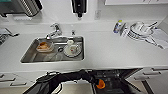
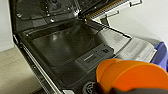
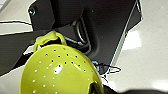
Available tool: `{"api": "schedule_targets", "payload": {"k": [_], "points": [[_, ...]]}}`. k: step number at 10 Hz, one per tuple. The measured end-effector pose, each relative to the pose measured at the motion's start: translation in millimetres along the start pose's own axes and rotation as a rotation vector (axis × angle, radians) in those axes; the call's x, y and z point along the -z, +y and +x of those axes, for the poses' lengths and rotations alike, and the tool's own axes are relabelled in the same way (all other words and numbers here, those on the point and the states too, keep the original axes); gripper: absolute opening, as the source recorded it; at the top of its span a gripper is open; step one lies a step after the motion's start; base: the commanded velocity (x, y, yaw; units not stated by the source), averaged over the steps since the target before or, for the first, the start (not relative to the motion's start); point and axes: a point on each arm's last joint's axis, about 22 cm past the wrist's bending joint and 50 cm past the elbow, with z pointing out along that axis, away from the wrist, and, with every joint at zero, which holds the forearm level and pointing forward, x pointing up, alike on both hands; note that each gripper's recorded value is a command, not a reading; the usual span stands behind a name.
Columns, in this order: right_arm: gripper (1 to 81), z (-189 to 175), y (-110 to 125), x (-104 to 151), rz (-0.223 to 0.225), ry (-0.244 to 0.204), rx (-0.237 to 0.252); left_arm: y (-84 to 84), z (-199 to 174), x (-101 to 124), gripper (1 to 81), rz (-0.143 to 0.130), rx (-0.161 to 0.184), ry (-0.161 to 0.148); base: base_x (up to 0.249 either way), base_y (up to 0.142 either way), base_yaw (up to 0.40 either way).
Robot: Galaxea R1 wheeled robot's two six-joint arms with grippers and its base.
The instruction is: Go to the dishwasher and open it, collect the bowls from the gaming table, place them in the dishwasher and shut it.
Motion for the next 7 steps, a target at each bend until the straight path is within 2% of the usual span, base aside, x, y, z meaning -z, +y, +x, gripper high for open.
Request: {"api": "schedule_targets", "payload": {"k": [3, 6, 7], "points": [[1.0, 7, 0, -1, 0.000, 0.008, 0.005, 27.4, 7, -20, 1.0, -0.008, -0.009, -0.012, 0.000, 0.000, 0.000], [1.0, 7, -2, -2, 0.003, 0.008, 0.005, 55.1, 9, -34, 1.0, -0.021, -0.032, -0.025, 0.000, 0.000, 0.000], [1.0, 7, -2, -2, 0.002, 0.008, 0.004, 54.6, 9, -35, 81.1, -0.015, -0.050, -0.024, 0.000, 0.000, 0.000]]}}
